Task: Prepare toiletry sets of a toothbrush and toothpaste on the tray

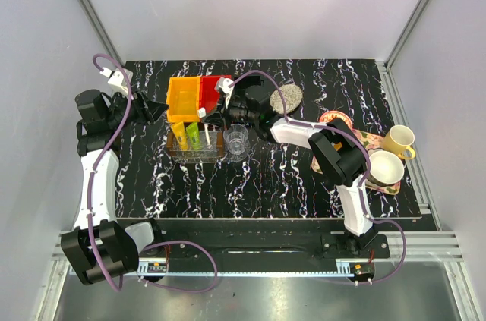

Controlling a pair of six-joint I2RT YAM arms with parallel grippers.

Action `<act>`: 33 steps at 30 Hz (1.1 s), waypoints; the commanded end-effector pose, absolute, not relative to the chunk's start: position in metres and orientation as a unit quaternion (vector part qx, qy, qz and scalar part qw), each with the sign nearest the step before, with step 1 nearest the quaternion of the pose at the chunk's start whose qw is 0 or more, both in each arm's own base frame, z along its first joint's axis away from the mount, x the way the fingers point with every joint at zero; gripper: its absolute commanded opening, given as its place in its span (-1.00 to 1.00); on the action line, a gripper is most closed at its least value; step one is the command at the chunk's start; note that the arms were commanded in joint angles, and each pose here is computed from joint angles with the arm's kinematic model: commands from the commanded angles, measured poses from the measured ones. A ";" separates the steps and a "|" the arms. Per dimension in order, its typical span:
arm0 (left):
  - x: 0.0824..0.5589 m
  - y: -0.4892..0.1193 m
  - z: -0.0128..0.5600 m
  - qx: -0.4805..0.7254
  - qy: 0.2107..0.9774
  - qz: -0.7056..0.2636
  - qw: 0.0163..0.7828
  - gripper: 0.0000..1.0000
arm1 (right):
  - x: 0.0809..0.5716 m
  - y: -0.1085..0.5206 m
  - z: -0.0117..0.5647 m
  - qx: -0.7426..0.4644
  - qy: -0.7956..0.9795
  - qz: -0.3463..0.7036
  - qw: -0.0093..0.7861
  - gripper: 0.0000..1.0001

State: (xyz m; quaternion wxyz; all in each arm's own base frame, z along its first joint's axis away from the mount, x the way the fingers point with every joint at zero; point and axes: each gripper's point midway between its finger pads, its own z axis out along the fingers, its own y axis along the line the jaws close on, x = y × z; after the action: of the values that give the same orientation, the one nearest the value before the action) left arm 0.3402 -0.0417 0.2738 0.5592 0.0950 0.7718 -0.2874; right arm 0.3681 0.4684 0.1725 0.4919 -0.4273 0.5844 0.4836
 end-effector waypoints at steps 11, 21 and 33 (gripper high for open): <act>0.342 -0.042 0.280 0.108 0.759 -0.291 0.572 -0.03 | 0.363 0.475 0.179 -0.441 0.561 0.478 0.512 -1.00; 0.343 -0.040 0.280 0.104 0.759 -0.292 0.572 -0.03 | 0.362 0.472 0.178 -0.441 0.563 0.476 0.512 -1.00; 0.343 -0.041 0.279 0.105 0.759 -0.294 0.572 -0.02 | 0.363 0.473 0.177 -0.440 0.562 0.476 0.514 -1.00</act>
State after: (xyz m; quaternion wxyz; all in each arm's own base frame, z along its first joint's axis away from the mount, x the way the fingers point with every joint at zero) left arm 0.3404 -0.0405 0.2725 0.5598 0.0927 0.7707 -0.2899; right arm 0.3645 0.4681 0.1656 0.4934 -0.4349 0.5816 0.4787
